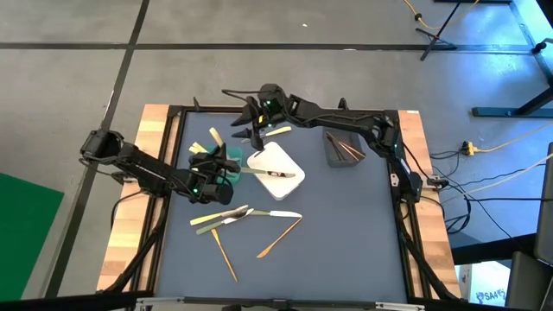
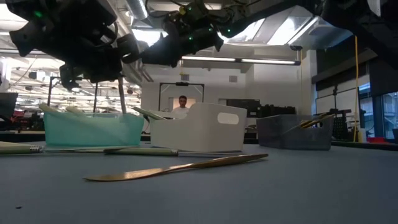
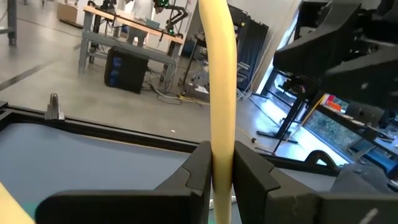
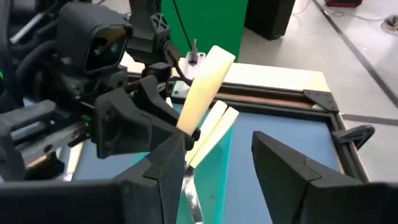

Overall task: Sort silverware by color (type)
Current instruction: Put the top yellow table knife into the green bin

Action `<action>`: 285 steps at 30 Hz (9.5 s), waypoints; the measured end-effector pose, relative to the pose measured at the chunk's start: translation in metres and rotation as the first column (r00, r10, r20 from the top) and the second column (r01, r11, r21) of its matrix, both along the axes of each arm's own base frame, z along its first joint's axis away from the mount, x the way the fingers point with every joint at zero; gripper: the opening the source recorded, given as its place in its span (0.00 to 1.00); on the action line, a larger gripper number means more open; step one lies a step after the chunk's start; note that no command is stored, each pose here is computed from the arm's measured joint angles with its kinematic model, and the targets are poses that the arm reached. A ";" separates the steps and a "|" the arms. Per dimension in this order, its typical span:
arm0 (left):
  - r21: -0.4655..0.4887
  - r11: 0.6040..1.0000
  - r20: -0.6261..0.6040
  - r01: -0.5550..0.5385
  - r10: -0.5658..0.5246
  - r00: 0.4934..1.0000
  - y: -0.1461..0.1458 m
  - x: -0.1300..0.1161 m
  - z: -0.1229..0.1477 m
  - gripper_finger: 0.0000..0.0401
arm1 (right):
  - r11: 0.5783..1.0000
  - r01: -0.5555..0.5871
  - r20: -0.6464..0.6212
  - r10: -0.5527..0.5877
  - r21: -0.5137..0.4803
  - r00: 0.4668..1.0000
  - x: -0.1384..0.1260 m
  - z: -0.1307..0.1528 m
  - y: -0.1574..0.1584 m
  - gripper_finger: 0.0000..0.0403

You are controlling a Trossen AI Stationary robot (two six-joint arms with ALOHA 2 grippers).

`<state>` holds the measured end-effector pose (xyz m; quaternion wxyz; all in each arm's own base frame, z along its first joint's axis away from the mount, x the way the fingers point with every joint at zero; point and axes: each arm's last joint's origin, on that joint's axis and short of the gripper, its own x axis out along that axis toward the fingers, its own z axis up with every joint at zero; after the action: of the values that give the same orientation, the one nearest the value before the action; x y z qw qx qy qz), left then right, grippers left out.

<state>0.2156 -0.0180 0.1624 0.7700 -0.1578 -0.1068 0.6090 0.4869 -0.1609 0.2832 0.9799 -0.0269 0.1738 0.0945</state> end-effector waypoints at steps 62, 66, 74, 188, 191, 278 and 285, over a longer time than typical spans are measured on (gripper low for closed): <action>-0.390 0.917 -0.190 0.082 -0.167 0.968 0.033 0.001 -0.016 0.14 | 0.997 0.083 -0.034 -0.083 0.004 0.996 0.004 -0.005 0.006 0.43; -0.389 0.918 -0.192 0.071 -0.157 0.969 0.035 0.001 -0.016 0.14 | 0.997 0.083 -0.034 -0.083 0.004 0.996 0.004 -0.005 0.006 0.43; -0.449 0.889 -0.162 0.085 -0.174 0.971 0.038 0.001 -0.017 0.15 | 0.997 0.082 -0.034 -0.082 0.004 0.996 0.004 -0.005 0.006 0.43; -0.364 0.898 0.067 0.247 -0.239 0.969 0.038 -0.025 0.049 0.29 | 0.983 0.008 -0.560 -0.111 -0.183 0.821 -0.116 -0.152 -0.118 0.43; -0.364 0.898 0.068 0.247 -0.239 0.969 0.038 -0.025 0.049 0.29 | 0.982 0.000 -0.561 -0.109 -0.190 0.821 -0.113 -0.154 -0.117 0.43; -0.203 0.628 0.257 0.751 -0.706 0.659 0.029 -0.087 0.115 0.29 | 0.309 -0.628 -0.609 0.168 -0.714 0.775 -0.006 0.018 0.081 0.14; -0.287 0.529 0.220 0.798 -0.775 0.593 0.026 -0.086 0.107 0.29 | 0.197 -0.639 -0.603 0.216 -0.743 0.768 0.001 0.019 0.124 0.14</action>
<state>0.1294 0.0075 0.2691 0.9148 -0.3452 0.0630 0.2000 0.4882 -0.0368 0.3027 0.6608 -0.6068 0.3595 0.2567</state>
